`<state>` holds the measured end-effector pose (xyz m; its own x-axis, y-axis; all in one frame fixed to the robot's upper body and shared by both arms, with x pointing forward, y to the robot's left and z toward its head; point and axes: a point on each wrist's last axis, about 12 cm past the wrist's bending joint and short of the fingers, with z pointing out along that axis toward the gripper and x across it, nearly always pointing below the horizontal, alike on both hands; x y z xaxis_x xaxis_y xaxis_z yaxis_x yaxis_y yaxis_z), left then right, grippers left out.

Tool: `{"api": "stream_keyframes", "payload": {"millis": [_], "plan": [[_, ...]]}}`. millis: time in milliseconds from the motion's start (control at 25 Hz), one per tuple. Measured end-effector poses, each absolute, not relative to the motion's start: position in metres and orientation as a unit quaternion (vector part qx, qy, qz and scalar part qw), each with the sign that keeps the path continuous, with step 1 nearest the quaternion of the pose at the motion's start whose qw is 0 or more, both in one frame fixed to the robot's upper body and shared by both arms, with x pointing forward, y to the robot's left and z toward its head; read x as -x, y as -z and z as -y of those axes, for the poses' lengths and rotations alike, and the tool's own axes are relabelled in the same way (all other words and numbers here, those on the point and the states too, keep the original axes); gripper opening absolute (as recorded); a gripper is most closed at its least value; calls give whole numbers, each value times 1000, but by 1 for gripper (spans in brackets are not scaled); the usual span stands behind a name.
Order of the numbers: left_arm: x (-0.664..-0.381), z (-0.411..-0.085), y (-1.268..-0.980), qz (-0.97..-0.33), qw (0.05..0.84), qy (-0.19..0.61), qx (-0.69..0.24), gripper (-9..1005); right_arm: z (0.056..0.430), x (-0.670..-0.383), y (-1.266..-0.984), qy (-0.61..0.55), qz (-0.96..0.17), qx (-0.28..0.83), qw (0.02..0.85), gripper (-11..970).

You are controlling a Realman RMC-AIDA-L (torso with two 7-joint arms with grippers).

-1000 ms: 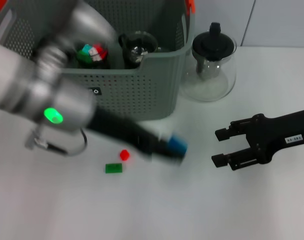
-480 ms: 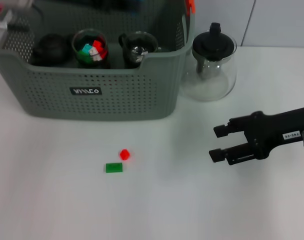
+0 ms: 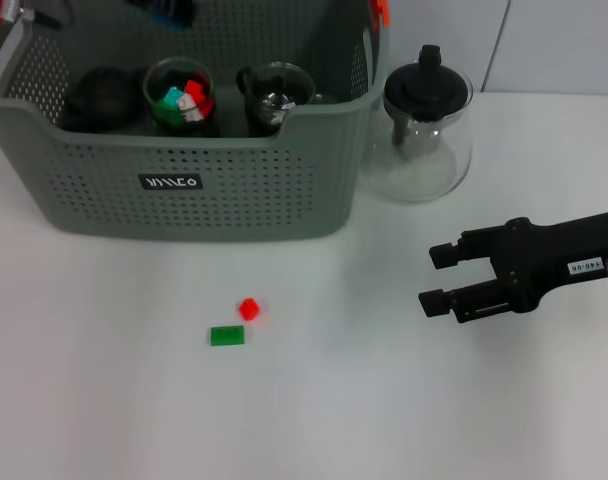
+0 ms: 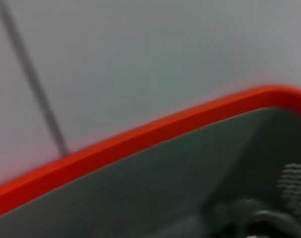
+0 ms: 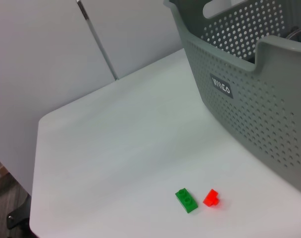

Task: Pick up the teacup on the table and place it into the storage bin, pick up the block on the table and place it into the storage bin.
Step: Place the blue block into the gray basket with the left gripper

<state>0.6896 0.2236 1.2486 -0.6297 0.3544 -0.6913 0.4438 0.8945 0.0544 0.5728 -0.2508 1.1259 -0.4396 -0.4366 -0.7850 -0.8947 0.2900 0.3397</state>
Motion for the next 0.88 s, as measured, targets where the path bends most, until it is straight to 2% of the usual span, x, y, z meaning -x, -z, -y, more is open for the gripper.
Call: {"api": "stream_keyframes", "payload": {"millis": [160, 480, 720, 800, 880], "plan": [[-698, -226, -1240, -910, 364, 42, -194, 413, 251, -572, -1125, -400, -750, 442, 287, 822], [-698, -228, -1243, -907, 376, 40, -187, 428, 248, -573, -1126, -402, -747, 445, 286, 822], [-687, -220, -1258, -896, 390, 75, -197, 664, 249, -574, -1126, -399, -746, 448, 288, 821], [-676, -217, -1272, -880, 406, 116, -215, 885, 249, -574, -1127, -398, -746, 448, 289, 821], [-655, -211, -1288, -849, 426, 181, -255, 898, 249, -574, -1127, -398, -746, 449, 289, 821]]}}
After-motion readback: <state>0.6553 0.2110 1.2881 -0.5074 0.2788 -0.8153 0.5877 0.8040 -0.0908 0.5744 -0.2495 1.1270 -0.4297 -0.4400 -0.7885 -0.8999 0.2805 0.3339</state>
